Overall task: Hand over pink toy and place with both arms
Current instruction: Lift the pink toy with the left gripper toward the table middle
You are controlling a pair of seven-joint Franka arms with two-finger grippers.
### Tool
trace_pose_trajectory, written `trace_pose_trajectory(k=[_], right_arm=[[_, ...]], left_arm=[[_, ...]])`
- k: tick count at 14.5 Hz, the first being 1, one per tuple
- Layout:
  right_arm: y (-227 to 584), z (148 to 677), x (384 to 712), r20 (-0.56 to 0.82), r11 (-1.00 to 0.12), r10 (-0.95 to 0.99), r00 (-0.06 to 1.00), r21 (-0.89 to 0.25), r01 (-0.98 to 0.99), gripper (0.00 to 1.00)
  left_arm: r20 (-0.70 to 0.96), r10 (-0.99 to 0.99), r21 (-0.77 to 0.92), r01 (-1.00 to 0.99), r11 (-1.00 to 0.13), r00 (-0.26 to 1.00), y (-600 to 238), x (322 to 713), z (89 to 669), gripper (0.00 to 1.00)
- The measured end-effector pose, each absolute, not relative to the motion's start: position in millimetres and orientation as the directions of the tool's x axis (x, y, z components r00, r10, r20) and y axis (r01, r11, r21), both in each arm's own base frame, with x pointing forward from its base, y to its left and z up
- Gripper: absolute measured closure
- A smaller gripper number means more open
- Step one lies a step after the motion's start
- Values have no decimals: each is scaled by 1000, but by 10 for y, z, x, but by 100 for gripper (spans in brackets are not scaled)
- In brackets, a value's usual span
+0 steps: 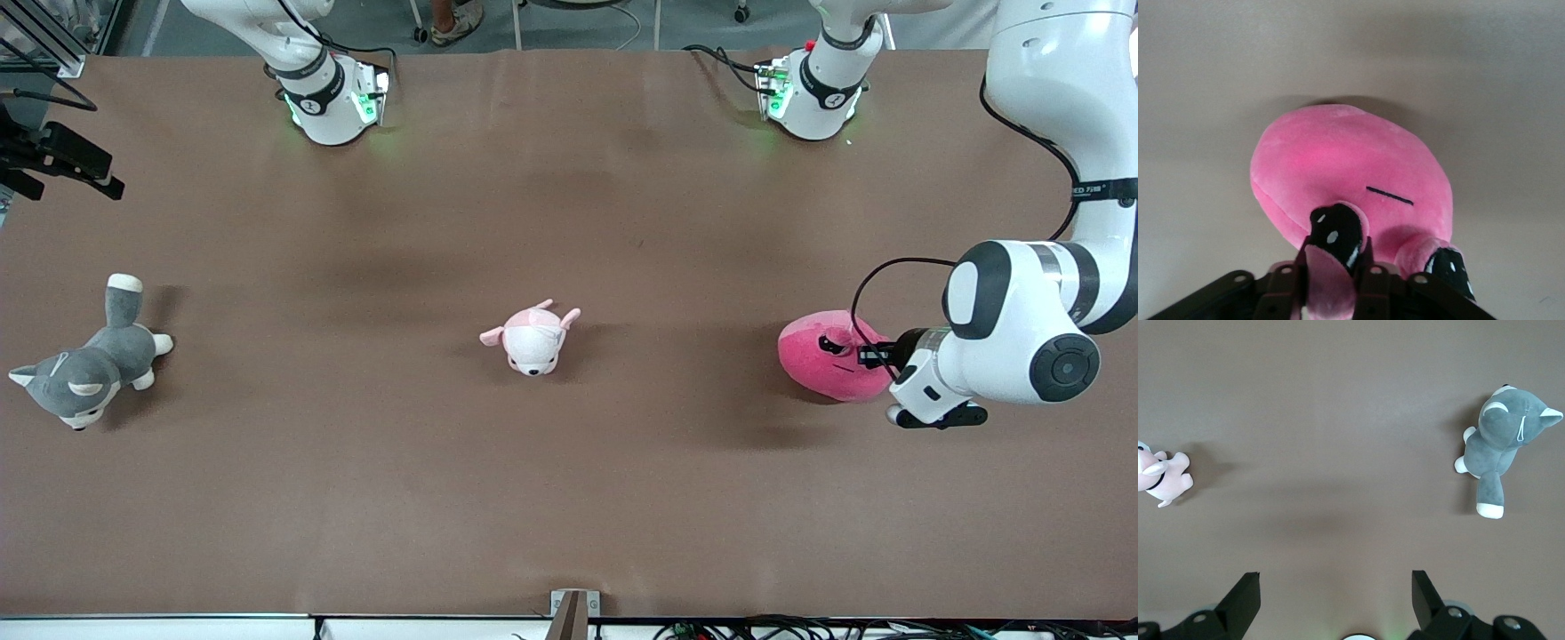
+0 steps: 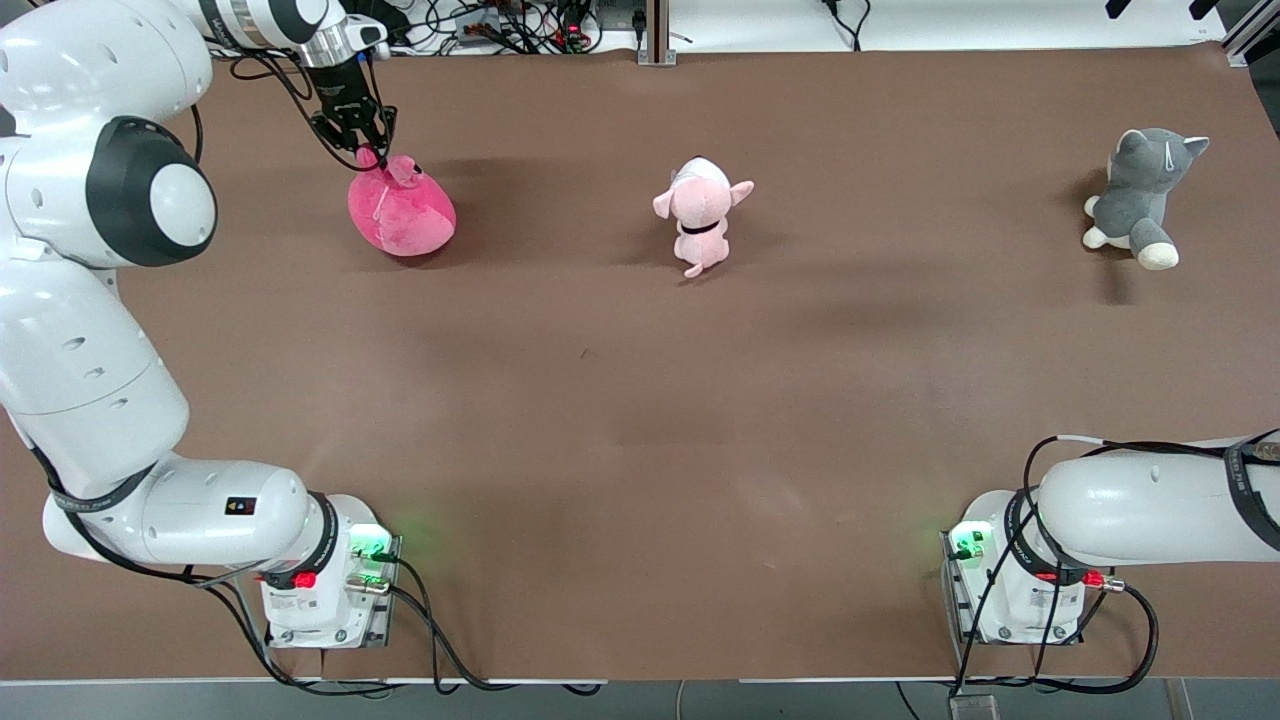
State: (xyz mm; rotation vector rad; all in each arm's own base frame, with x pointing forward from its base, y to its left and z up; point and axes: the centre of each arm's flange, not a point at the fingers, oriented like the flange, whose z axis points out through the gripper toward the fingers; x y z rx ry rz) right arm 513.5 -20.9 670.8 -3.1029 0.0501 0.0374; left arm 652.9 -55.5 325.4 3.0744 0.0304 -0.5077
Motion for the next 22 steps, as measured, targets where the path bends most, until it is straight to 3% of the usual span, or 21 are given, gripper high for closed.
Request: trace_pose_trajectory(k=[2,9,13,18,22], right_arm=[[-214,6708,5135,-25,-999,-33,999,-38,-34,0],[-222,6758,5155,0,-999,-35,999,-38,-34,0],[-328,6452,5393,-22,-998,-54,998,-31,-55,0],[-635,5558,5826,-160,-995,-99,982,-1,-101,0],[-581,5485,5870,-173,-958,-286,942,26,-286,0]], left_arm=[[-309,7,24,15,-1000,951,-612,6535,3330,87],[-237,49,85,71,-994,970,-1325,6394,4339,89],[-259,166,117,202,-972,951,-2213,6159,4929,89],[-263,309,127,351,-928,914,-3503,5584,5493,89],[-262,370,144,415,-898,891,-4681,4807,5682,89]])
